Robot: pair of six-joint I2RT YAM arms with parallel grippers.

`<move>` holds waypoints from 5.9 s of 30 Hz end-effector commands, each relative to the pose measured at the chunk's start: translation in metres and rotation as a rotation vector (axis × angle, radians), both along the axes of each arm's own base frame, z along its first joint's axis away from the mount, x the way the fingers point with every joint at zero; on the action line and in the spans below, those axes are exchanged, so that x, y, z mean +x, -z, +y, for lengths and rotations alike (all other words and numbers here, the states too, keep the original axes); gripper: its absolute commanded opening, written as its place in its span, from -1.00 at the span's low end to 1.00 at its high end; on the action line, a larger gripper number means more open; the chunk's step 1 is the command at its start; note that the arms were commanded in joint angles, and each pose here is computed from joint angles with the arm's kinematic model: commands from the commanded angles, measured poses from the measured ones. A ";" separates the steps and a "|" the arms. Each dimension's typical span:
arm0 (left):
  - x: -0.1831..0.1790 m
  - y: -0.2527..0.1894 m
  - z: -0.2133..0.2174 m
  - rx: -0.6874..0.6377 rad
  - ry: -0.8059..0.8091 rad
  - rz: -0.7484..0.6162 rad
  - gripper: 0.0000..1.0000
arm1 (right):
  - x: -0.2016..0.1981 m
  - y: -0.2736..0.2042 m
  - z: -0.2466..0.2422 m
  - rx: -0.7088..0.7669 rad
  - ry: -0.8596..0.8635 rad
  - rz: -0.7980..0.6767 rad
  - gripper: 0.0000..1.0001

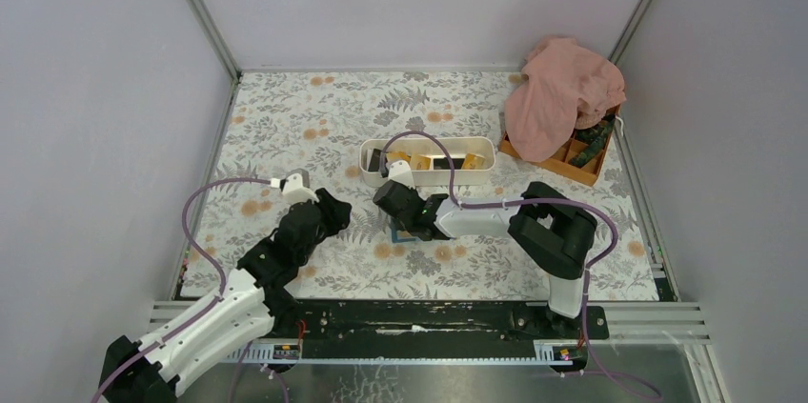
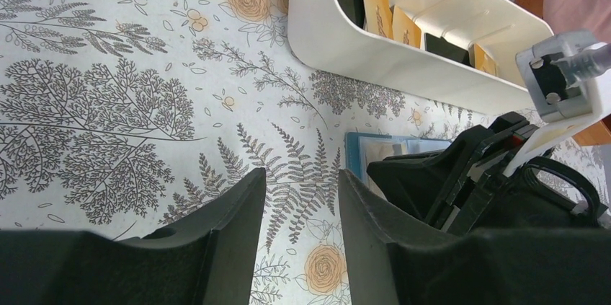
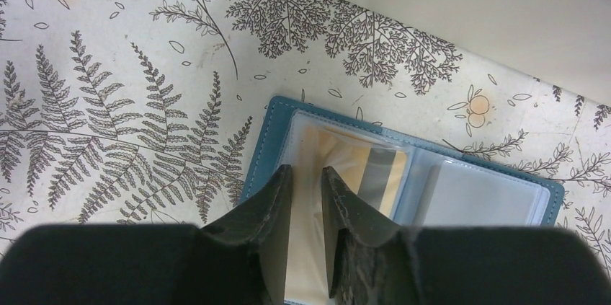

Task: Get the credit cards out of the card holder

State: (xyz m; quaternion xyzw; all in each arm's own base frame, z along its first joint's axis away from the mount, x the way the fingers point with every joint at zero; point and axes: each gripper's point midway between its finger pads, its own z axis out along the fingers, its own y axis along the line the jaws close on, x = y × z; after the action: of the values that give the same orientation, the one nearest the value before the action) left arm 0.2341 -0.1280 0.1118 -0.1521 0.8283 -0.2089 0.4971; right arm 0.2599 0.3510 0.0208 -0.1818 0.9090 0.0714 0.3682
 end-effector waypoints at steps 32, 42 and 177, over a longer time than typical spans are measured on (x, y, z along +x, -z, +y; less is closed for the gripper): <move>-0.001 -0.023 -0.060 -0.218 0.256 -0.082 -0.03 | -0.003 -0.067 -0.018 0.175 0.071 -0.102 -1.00; 0.005 -0.032 -0.101 -0.395 0.355 -0.059 -0.03 | -0.008 -0.072 -0.024 0.231 0.073 -0.103 -1.00; -0.028 0.062 -0.318 -0.406 0.787 0.367 -0.53 | -0.049 -0.080 -0.191 0.402 0.382 -0.254 -0.86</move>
State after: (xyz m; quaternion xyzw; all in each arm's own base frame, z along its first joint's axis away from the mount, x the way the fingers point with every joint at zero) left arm 0.2023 -0.4332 0.0384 0.0391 0.8537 -0.4882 0.1771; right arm 0.2094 0.1698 0.1031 0.0487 0.8439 0.1743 0.5051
